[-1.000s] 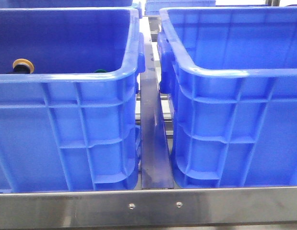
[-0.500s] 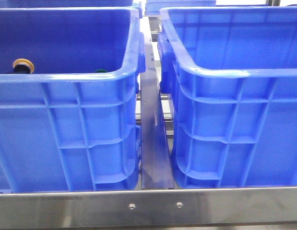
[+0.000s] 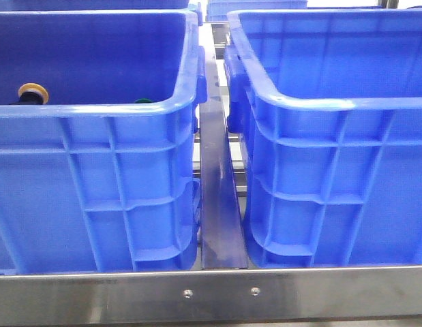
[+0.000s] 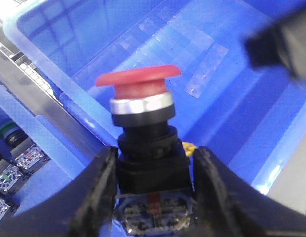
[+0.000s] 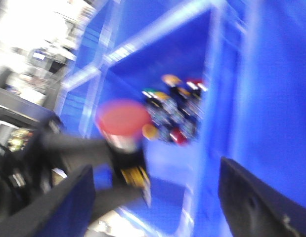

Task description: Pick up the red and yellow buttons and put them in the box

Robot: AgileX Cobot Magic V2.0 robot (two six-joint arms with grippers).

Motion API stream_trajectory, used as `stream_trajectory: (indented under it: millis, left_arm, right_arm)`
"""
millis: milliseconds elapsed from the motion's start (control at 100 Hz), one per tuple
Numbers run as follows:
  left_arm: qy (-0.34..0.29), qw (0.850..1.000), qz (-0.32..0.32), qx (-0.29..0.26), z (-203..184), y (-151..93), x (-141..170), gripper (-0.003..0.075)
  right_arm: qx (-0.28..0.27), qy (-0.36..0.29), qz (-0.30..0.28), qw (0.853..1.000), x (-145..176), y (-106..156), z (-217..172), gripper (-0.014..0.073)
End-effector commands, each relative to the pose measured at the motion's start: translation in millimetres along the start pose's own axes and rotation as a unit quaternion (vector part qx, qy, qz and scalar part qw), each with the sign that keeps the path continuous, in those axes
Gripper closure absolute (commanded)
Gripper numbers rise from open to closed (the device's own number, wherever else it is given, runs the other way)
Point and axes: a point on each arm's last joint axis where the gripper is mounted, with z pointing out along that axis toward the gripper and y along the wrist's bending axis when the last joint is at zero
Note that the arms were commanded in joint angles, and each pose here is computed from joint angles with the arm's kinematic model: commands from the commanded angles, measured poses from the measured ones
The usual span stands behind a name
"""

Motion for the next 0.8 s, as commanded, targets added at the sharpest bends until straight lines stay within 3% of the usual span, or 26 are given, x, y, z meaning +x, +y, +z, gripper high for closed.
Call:
stream_trajectory:
  millis: [0, 210, 510, 790]
  left_arm:
    - [-0.07, 0.997, -0.002, 0.012, -23.3, 0.4, -17.5, 0.0741]
    - [-0.069, 0.998, -0.002, 0.011, -23.3, 0.5, -17.3, 0.0741]
    - [-0.069, 0.998, -0.001, 0.011, -23.3, 0.5, -17.3, 0.0741]
    - [-0.068, 0.998, -0.001, 0.011, -23.3, 0.5, -17.2, 0.0741]
  right_arm:
    - [-0.056, -0.025, -0.004, 0.998, -17.5, 13.0, 5.4, 0.0048]
    - [-0.091, 0.02, 0.001, 0.996, -33.8, 12.3, 32.4, 0.0048]
    - [-0.114, 0.073, -0.008, 0.991, -28.1, 20.0, 73.1, 0.0066]
    - [-0.121, 0.085, -0.007, 0.989, -24.6, 21.5, 77.0, 0.0343]
